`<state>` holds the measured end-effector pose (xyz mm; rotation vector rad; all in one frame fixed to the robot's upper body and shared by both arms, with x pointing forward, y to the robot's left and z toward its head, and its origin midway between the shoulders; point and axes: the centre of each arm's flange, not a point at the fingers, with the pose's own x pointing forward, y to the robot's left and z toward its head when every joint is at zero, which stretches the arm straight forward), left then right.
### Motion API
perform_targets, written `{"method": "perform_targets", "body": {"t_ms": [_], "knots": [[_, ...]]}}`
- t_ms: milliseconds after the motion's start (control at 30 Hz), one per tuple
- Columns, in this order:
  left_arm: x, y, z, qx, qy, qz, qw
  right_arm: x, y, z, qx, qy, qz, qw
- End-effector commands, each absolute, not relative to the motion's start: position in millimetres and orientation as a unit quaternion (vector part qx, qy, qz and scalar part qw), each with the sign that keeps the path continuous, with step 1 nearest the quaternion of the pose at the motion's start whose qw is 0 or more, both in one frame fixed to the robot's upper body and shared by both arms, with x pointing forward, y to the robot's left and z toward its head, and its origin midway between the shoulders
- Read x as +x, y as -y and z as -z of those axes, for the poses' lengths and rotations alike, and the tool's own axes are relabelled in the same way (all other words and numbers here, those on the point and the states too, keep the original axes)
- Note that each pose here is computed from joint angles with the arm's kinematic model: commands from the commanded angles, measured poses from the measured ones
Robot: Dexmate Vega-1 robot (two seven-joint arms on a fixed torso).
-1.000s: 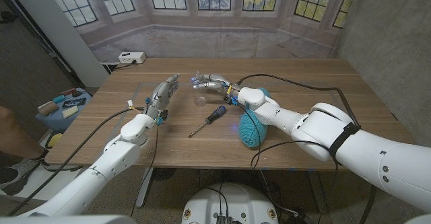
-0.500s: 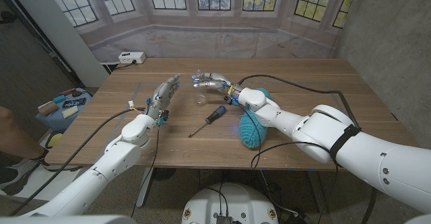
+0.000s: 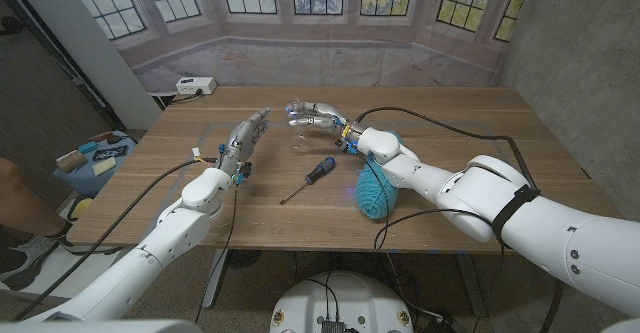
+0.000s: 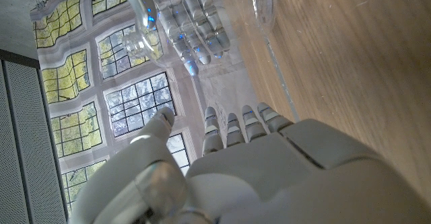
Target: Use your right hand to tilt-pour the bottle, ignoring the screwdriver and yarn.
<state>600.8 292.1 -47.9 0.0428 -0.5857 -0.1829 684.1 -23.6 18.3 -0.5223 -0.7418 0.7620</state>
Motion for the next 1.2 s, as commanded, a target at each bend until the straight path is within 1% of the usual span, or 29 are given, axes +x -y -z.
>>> {"method": "perform_targets", "body": {"t_ms": [33,733,1200], "knots": [[603.6,-290.7,49.2,0.018,0.288,0.095,0.953,675.2,28.6,-29.0,-0.254,0.381,-0.367,0.81],[606.4,-289.6,53.5,0.012,0.285,0.101,0.953,666.1,32.3,-41.0,-0.262,0.409,-0.373,0.791],[607.6,-285.3,55.2,0.01,0.284,0.103,0.953,665.8,51.9,-49.0,-0.268,0.412,-0.362,0.792]]}}
